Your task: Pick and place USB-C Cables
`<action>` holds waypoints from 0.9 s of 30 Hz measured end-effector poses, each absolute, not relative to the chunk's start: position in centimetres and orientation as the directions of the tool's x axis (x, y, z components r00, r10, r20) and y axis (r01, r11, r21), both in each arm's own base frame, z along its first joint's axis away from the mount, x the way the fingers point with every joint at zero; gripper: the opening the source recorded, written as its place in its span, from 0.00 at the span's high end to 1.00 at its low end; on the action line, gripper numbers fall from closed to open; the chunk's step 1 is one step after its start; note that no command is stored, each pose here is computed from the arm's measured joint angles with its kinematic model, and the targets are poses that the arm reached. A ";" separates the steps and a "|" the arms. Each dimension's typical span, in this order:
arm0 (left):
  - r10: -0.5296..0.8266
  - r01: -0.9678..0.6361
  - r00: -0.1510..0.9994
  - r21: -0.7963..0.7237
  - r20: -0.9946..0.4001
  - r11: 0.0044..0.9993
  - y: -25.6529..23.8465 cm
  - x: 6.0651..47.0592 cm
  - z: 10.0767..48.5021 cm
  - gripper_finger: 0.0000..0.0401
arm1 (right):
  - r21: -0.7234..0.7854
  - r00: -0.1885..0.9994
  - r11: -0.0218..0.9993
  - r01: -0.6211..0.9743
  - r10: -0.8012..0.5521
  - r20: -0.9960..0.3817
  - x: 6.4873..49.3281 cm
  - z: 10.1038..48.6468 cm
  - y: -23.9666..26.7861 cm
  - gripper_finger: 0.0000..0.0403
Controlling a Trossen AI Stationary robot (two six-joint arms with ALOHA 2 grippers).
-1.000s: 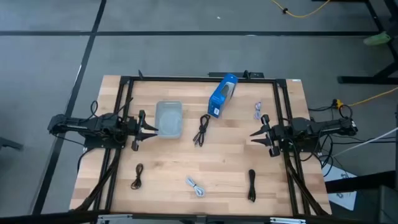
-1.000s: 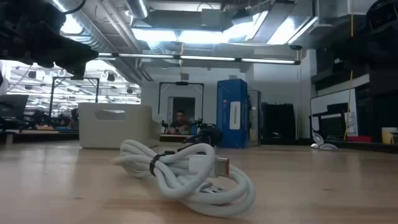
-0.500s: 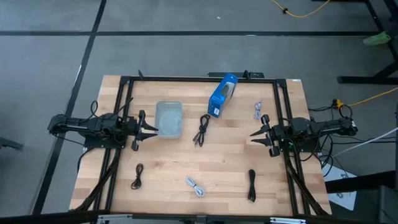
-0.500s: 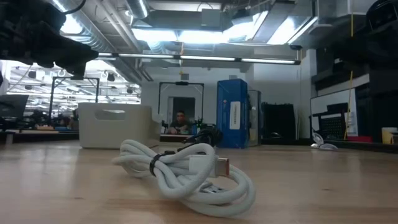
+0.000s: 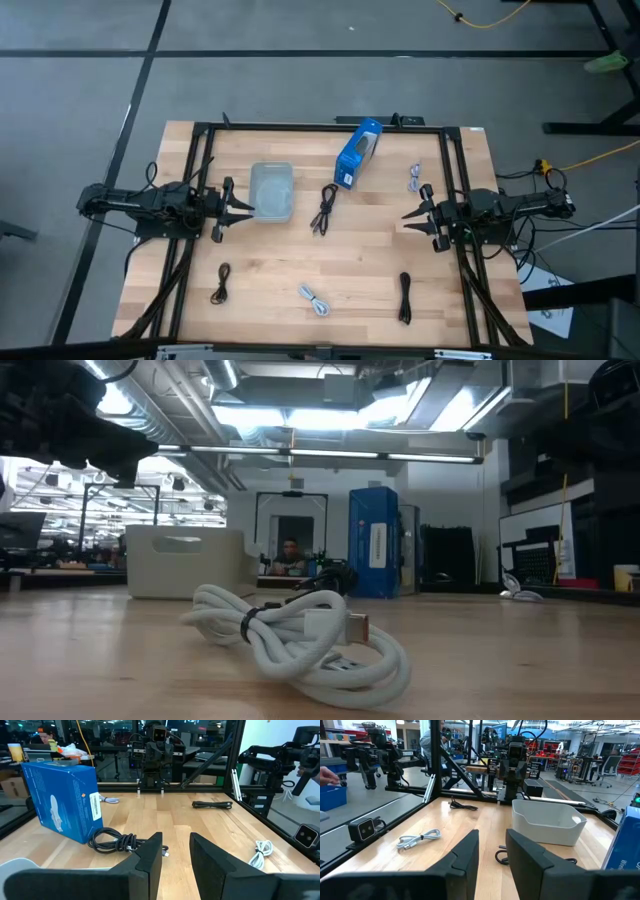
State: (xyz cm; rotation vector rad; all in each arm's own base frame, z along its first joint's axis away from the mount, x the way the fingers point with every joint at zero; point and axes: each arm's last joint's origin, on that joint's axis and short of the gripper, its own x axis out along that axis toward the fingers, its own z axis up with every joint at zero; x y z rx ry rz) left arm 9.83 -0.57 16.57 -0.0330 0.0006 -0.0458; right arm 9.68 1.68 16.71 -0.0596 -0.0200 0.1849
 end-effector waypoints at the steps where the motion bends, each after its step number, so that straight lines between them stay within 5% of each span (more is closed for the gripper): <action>1: -0.046 0.046 0.999 -0.033 0.000 0.998 -0.6 9.8 16.6 0.77 | -0.061 0.983 0.981 -0.183 0.184 0.015 9.7 16.7 1.7 0.75; 20: -0.046 0.046 0.999 -0.033 0.000 0.998 -0.6 9.8 16.6 0.77 | -0.058 0.983 0.981 -0.183 0.184 0.018 9.7 16.7 1.7 0.75; 27: -0.042 0.042 0.999 -0.007 0.017 0.999 -0.6 9.8 16.7 0.77 | 0.089 0.979 0.978 -0.191 0.184 0.083 9.7 17.4 1.7 0.75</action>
